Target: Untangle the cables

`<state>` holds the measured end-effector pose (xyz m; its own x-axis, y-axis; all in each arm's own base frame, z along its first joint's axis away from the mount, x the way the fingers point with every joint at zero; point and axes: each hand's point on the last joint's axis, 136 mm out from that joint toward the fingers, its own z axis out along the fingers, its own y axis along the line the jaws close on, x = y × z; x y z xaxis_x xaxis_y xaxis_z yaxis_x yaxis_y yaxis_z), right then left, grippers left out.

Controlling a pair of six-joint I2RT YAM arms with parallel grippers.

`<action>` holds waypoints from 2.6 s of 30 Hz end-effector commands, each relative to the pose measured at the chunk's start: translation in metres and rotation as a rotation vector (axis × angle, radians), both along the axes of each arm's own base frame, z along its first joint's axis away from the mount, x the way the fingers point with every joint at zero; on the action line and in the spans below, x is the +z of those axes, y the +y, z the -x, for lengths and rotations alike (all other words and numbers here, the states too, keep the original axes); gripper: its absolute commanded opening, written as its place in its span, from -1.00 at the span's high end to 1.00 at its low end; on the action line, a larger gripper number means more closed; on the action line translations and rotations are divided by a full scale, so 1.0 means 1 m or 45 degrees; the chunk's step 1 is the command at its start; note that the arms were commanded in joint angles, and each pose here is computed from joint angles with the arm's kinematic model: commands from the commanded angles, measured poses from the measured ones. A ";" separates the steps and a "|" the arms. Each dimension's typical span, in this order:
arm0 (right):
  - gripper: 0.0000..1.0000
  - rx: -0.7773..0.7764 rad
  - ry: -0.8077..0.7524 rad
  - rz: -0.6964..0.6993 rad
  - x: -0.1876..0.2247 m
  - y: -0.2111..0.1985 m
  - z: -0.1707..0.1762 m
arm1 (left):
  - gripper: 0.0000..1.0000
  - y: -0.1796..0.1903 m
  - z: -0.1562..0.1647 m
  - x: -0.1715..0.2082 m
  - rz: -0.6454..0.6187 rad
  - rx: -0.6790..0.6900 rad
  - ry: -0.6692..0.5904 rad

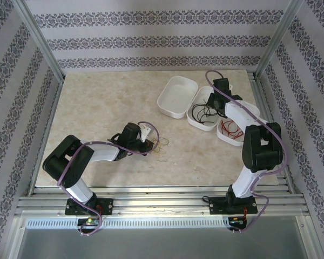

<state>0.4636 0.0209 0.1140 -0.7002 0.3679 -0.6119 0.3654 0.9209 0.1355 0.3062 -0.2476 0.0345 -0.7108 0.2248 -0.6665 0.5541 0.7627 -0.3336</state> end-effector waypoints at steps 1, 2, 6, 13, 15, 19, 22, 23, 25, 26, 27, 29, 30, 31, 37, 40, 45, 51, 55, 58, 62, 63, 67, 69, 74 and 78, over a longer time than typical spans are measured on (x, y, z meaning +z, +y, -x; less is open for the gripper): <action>1.00 -0.014 0.137 -0.021 -0.027 -0.002 0.012 | 1.00 -0.002 -0.009 0.006 0.035 0.014 -0.012; 1.00 -0.013 0.156 -0.021 -0.030 -0.002 0.012 | 1.00 -0.002 -0.009 0.006 0.037 0.013 -0.009; 1.00 -0.001 0.240 -0.030 -0.041 0.000 0.018 | 0.99 -0.002 -0.008 0.005 0.044 0.018 -0.010; 0.63 0.022 0.207 -0.037 -0.028 0.001 0.028 | 0.97 -0.002 -0.008 0.005 0.052 0.021 -0.012; 0.53 0.028 0.186 -0.025 -0.019 0.000 0.031 | 0.97 -0.002 -0.009 0.006 0.052 0.024 -0.014; 0.34 0.020 0.150 0.013 0.000 -0.006 0.036 | 0.97 -0.002 -0.009 0.007 0.054 0.024 -0.017; 0.22 0.006 0.126 0.047 0.012 -0.012 0.042 | 0.97 -0.002 -0.009 0.007 0.057 0.025 -0.018; 0.17 0.002 0.117 0.059 0.015 -0.013 0.043 | 0.97 -0.002 -0.009 0.008 0.057 0.025 -0.020; 0.12 -0.005 0.099 0.076 0.022 -0.016 0.046 | 0.98 -0.003 -0.009 0.008 0.059 0.023 -0.017; 0.11 -0.005 0.090 0.082 0.026 -0.017 0.048 | 0.98 -0.002 -0.008 0.007 0.058 0.023 -0.014; 0.11 -0.007 0.078 0.086 0.030 -0.018 0.049 | 0.98 -0.002 -0.009 0.008 0.059 0.025 -0.018; 0.11 -0.004 0.057 0.087 0.038 -0.018 0.051 | 0.98 -0.002 -0.008 0.008 0.056 0.027 -0.016; 0.11 -0.004 0.046 0.086 0.042 -0.019 0.052 | 0.98 -0.002 -0.008 0.009 0.058 0.026 -0.018; 0.11 -0.001 0.030 0.079 0.046 -0.018 0.053 | 0.99 -0.001 -0.008 0.009 0.058 0.026 -0.019; 0.08 0.106 -0.120 -0.030 0.076 0.001 0.056 | 1.00 -0.001 -0.010 0.013 0.059 0.039 -0.029; 0.04 0.177 -0.213 -0.093 0.093 0.012 0.060 | 1.00 -0.002 -0.012 0.019 0.077 0.047 -0.037; 0.04 0.295 -0.272 -0.181 0.104 0.036 0.075 | 1.00 -0.004 -0.013 0.028 0.106 0.050 -0.053; 0.04 0.490 -0.236 -0.207 0.089 0.092 0.113 | 0.68 -0.006 -0.013 0.036 0.142 0.060 -0.053; 0.07 0.561 -0.107 -0.225 0.056 0.122 0.136 | 0.53 -0.004 -0.011 0.033 0.129 0.071 -0.036; 0.14 0.573 0.006 -0.212 0.029 0.137 0.146 | 0.52 -0.001 -0.010 0.030 0.120 0.078 -0.022; 0.20 0.641 0.159 -0.176 0.000 0.164 0.158 | 0.53 0.002 -0.007 0.028 0.109 0.094 -0.005; 0.20 0.667 0.186 -0.170 -0.004 0.172 0.163 | 0.54 0.003 -0.007 0.027 0.102 0.096 0.000; 0.20 0.777 0.293 -0.170 -0.019 0.205 0.186 | 0.46 0.010 -0.002 0.024 0.055 0.110 0.014; 0.20 0.833 0.325 -0.163 -0.025 0.219 0.198 | 0.46 0.014 -0.002 0.023 0.032 0.128 0.017; 0.20 0.917 0.391 -0.130 -0.041 0.238 0.217 | 0.46 0.016 -0.003 0.020 0.015 0.128 0.027; 0.19 1.008 0.393 -0.058 -0.048 0.246 0.225 | 0.46 0.016 -0.004 0.018 0.013 0.139 0.046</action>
<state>0.2405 0.2626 0.0656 -0.9067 -0.2421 -0.3453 -0.3252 0.9227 0.2072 0.3073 -0.2398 0.0566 -0.7342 0.1456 -0.6632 0.4884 0.7917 -0.3670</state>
